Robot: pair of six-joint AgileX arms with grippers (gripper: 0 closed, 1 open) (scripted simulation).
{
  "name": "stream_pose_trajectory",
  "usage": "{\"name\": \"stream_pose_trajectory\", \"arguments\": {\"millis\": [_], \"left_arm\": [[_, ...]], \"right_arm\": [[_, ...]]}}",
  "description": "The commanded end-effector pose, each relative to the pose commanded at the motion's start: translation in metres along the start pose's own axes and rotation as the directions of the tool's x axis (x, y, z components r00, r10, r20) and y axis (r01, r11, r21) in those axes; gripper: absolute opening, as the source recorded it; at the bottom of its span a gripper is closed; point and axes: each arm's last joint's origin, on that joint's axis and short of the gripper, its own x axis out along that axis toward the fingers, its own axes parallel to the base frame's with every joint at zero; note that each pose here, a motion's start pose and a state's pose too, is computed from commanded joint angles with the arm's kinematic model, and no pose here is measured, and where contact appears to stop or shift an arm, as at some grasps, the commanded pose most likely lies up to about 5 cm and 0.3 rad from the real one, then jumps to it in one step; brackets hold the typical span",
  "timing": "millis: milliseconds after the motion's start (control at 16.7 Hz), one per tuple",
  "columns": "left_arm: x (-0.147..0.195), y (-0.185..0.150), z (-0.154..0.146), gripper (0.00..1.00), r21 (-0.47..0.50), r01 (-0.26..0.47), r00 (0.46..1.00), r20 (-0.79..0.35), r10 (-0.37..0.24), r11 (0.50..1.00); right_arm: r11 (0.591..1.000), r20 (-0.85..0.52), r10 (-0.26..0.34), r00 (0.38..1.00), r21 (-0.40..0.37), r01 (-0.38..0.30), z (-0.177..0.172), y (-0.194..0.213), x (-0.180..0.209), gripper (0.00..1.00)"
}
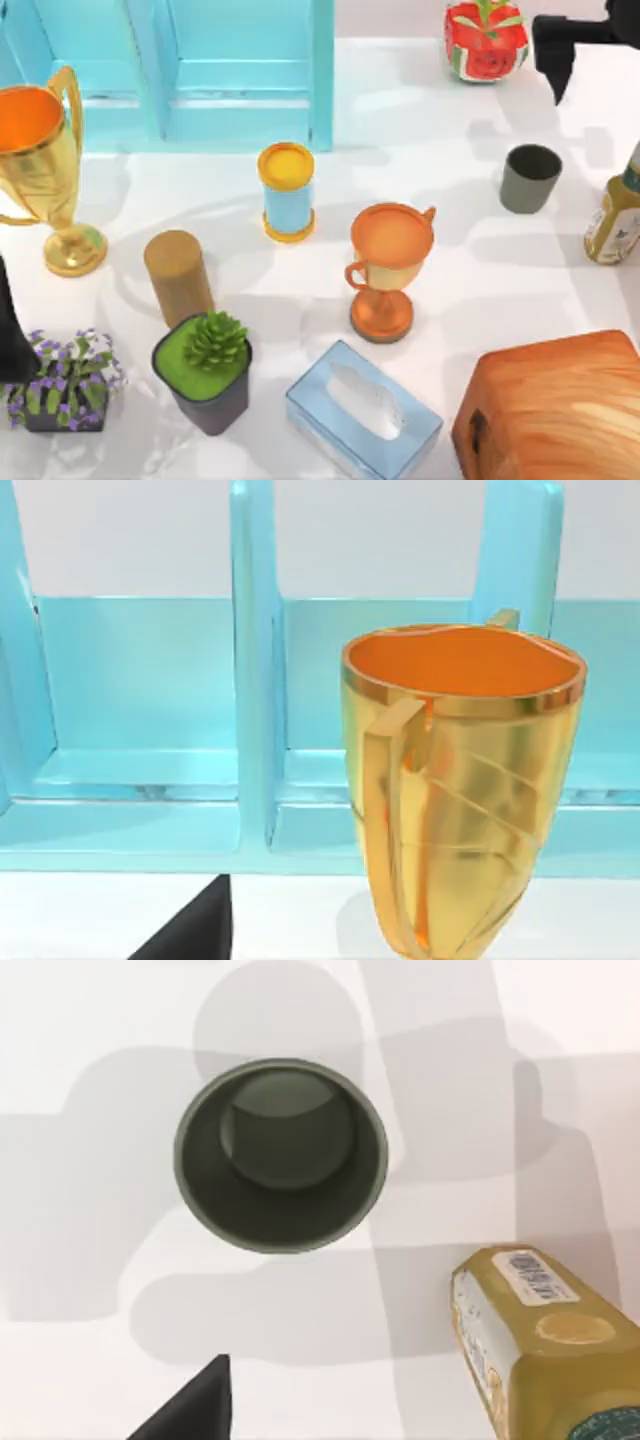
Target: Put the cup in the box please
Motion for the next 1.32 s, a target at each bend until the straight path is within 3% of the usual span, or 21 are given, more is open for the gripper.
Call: {"name": "stream_pose_trajectory", "arguments": {"millis": [360,900,1320], "left_arm": [[0.0,0.0,0.0,1.0,0.0,0.0,1.0,0.0,0.0,1.0],[0.0,0.0,0.0,1.0,0.0,0.0,1.0,0.0,0.0,1.0],[0.0,0.0,0.0,1.0,0.0,0.0,1.0,0.0,0.0,1.0]], "right_arm": [[0.997,-0.052,0.02,0.998,-0.073,-0.024,0.009,0.056,0.031,1.0],[0.996,-0.05,0.025,0.998,-0.079,-0.029,0.01,0.06,0.036,1.0],[0.996,-0.047,0.027,0.999,-0.081,-0.03,0.008,0.064,0.112,1.0]]}}
